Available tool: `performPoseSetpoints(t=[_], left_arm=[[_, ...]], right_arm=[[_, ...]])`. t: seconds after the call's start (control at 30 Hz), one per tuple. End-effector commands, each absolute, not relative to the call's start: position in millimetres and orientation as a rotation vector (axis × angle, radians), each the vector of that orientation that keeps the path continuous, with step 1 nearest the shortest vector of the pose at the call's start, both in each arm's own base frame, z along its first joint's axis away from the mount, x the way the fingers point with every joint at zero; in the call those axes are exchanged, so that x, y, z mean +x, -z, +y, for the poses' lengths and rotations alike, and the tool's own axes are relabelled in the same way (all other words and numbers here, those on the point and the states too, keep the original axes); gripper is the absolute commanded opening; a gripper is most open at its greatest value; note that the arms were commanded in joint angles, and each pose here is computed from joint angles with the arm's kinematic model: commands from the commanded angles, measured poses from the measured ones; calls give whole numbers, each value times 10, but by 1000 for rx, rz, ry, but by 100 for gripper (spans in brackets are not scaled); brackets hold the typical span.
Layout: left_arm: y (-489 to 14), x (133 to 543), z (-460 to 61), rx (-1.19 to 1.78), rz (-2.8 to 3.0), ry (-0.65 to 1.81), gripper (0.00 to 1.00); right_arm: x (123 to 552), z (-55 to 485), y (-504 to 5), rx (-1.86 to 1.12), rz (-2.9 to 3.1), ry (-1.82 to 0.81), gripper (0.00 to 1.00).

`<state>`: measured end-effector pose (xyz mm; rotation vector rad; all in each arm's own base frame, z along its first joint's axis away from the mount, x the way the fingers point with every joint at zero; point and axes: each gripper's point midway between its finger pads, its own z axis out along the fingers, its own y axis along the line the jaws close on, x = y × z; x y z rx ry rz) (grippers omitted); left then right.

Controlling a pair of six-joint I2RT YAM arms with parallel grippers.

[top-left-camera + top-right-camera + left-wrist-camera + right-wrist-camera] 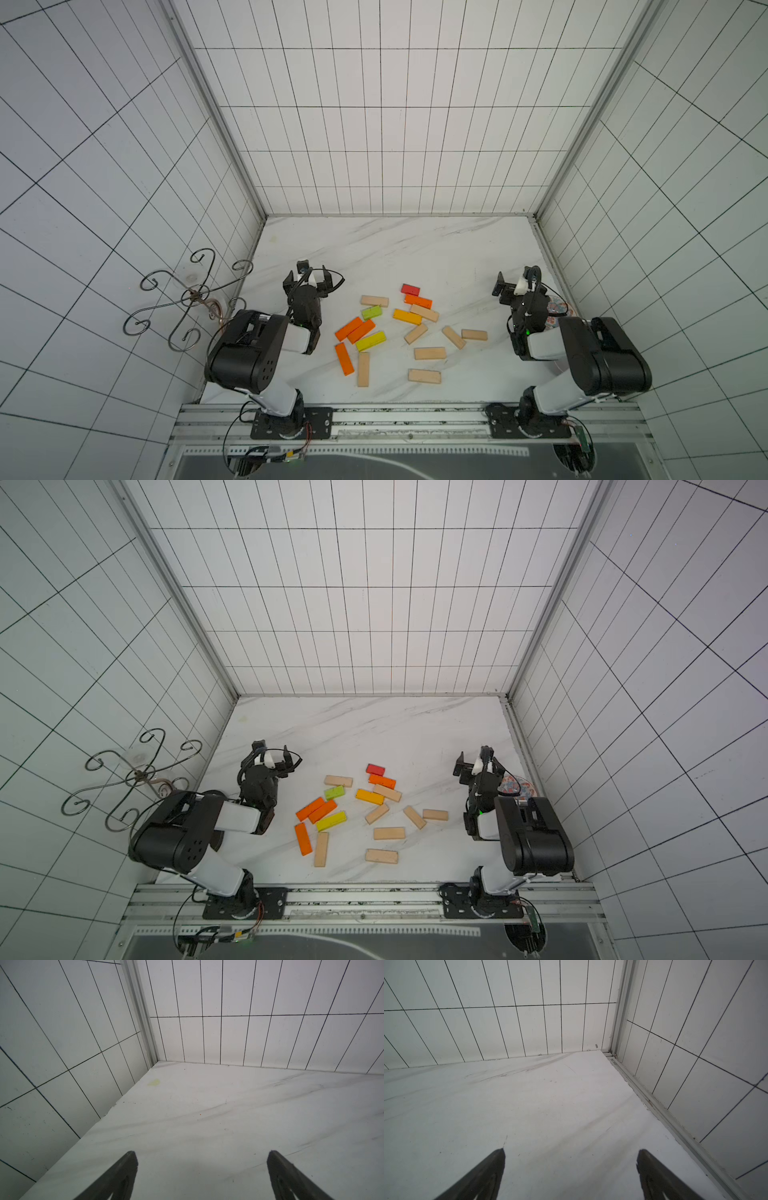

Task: Assemble a giraffe with building blocks
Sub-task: Pick up the building block from the center of the board.

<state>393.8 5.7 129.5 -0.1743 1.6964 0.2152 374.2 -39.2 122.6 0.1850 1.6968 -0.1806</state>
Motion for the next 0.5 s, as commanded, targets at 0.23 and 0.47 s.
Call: performPoseSetpoints(t=[0.23, 0.47], left_arm=[[-1319, 3939, 65, -167, 1687, -219, 97], [-1298, 3971, 71, -156, 1702, -188, 97]], right_arm=[[3739, -435, -1320, 208, 1658, 184, 99], [3739, -433, -1321, 209, 1657, 181, 100]])
